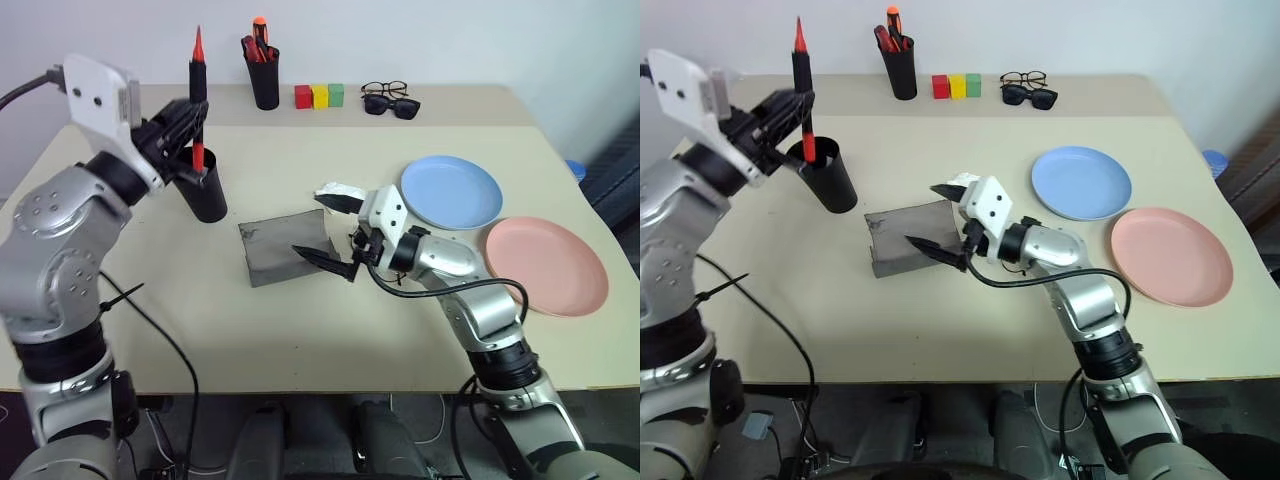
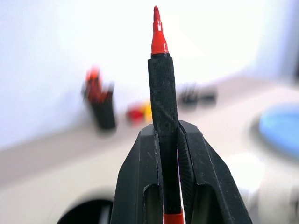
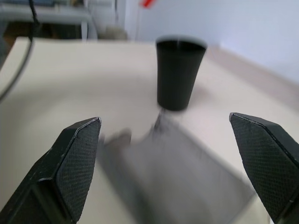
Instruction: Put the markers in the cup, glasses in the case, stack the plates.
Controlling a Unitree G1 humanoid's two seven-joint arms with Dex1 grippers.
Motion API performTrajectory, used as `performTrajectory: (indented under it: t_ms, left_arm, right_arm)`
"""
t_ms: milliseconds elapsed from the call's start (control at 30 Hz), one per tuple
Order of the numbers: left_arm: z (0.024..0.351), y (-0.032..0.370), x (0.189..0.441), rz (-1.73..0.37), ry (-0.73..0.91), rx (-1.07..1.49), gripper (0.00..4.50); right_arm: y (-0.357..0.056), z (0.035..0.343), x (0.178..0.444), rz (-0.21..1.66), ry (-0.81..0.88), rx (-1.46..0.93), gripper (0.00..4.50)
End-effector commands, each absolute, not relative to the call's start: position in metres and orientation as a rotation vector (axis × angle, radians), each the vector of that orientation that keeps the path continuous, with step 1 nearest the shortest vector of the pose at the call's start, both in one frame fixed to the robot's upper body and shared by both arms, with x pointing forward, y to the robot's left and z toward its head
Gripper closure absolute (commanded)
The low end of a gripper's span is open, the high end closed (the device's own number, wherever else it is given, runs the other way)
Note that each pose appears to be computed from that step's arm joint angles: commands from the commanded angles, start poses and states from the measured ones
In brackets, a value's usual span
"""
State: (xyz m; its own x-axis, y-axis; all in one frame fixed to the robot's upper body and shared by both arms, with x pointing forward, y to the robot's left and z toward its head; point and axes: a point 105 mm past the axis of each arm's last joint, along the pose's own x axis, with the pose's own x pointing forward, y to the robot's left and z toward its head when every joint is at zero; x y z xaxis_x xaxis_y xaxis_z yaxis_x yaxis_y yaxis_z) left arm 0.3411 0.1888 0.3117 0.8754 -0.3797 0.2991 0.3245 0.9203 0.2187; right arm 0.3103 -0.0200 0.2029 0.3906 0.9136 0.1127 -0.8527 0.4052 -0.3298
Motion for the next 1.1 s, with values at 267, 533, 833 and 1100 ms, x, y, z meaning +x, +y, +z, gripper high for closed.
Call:
performTrajectory:
  t_ms: [267,533,833,1100]
  left_arm:
    - [0.304,0.229,0.388,-0.076,-0.463,0.280,4.46]
    - [0.263,0.235,0.401,-0.045,-0.388,0.335,4.46]
    - [0.245,0.230,0.406,-0.027,-0.356,0.326,1.77]
    - [0.266,0.204,0.391,-0.187,-0.426,0.262,1.77]
  right_arm:
    - [0.015,0.222,0.295,1.170,-0.414,-0.182,0.00]
    - [0.009,0.216,0.298,1.136,-0.396,-0.176,0.00]
    - [0.007,0.216,0.295,1.152,-0.396,-0.169,0.00]
    - [-0.001,0.214,0.298,1.133,-0.384,-0.192,0.00]
